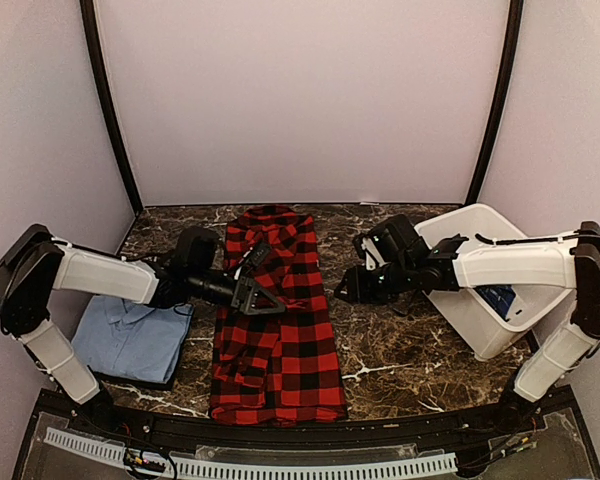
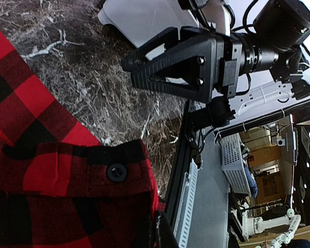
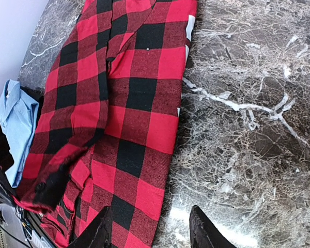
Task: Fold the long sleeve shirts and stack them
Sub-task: Place the rectangle-folded shirt at the center of the board, then smooth out the rectangle-folded shirt at the center of the board.
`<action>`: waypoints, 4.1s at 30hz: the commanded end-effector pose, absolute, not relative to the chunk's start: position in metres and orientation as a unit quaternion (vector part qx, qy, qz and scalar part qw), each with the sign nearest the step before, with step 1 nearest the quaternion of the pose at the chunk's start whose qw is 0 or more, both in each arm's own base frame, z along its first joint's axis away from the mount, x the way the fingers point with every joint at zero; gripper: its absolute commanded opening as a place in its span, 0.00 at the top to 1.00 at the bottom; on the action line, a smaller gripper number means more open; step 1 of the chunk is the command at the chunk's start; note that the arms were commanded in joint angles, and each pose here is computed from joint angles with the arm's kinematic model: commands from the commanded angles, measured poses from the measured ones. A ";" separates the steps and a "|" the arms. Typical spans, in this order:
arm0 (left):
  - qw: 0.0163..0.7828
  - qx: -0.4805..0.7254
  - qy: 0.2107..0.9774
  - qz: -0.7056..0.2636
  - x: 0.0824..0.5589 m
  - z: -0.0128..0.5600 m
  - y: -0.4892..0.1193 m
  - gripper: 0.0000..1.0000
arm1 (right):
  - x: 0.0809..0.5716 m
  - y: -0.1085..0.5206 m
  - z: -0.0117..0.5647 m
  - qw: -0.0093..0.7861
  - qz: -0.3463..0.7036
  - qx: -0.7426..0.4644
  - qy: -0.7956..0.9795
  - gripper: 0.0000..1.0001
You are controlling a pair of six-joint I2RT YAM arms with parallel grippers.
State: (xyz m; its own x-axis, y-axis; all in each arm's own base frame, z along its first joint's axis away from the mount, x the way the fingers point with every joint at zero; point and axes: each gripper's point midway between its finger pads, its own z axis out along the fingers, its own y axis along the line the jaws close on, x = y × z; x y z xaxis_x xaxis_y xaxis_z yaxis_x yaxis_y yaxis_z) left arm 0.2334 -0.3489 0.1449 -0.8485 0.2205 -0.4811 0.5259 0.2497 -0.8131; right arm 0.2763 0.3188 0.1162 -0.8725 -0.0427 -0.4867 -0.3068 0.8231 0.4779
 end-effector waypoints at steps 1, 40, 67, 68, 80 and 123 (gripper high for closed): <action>0.160 0.271 0.746 -0.587 0.213 0.166 -0.357 1.00 | 0.277 0.321 0.117 0.238 0.297 -0.096 0.920 0.52; 0.101 0.317 0.763 -0.555 0.160 0.118 -0.390 0.62 | 0.200 0.355 0.090 0.173 0.308 -0.159 0.922 0.52; 0.200 0.016 0.919 -0.339 0.252 0.076 -0.271 0.70 | 0.139 0.395 0.033 0.089 0.291 -0.212 0.929 0.68; 0.195 0.015 0.920 -0.340 0.250 0.074 -0.270 0.70 | 0.138 0.396 0.032 0.087 0.290 -0.214 0.929 0.69; 0.156 0.018 0.931 -0.331 0.226 0.055 -0.259 0.75 | 0.141 0.396 0.043 0.094 0.275 -0.208 0.934 0.98; 0.147 0.032 0.930 -0.336 0.227 0.077 -0.264 0.78 | 0.146 0.361 0.081 0.162 0.210 -0.177 0.948 0.64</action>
State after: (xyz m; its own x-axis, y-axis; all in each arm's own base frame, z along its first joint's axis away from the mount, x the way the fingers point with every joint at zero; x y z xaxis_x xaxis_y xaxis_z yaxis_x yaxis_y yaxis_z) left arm 0.2394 -0.2758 0.0762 -0.9473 -0.0587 -0.3149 0.1634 0.7571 -0.6325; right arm 0.1315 0.3496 0.0516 -0.9088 -0.2961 -0.2938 -0.3872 0.8609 0.3300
